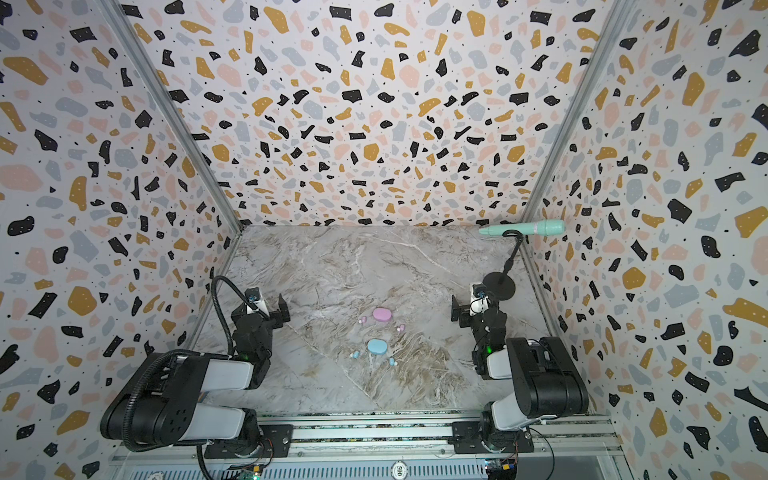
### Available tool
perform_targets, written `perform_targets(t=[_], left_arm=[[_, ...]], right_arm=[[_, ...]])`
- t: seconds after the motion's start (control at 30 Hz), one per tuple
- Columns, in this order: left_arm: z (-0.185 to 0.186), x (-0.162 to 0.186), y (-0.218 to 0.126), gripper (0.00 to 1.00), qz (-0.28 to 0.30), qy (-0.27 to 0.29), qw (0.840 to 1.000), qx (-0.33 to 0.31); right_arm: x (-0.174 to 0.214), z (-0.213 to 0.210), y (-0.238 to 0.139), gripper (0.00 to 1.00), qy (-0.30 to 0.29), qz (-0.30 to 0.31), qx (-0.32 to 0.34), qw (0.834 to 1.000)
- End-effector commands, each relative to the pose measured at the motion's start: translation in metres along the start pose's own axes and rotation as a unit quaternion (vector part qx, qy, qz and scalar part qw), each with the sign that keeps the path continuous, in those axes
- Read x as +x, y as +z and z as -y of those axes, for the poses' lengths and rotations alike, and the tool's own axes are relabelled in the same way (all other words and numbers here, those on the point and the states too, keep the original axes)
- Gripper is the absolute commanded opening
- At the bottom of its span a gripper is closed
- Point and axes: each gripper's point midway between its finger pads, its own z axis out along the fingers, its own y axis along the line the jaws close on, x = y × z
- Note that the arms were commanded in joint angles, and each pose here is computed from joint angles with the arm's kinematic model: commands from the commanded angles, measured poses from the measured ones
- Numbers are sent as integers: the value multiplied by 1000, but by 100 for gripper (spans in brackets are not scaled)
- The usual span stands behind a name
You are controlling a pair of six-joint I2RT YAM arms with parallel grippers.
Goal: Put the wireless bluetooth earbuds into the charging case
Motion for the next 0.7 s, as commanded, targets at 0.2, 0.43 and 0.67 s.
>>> perform_targets(t=[0.2,0.43,0.67], left_arm=[[-4,-39,9,100,14,-18,1000,-21],[7,-117,12,100,6,-156,988,4],[29,-167,-9,100,9,-291,952,97]], right_arm=[[-43,13,1,99,-8,11,68,998],[-102,55,-42,99,232,82,183,952],[-128,24,-43,99,317,106,56,941]])
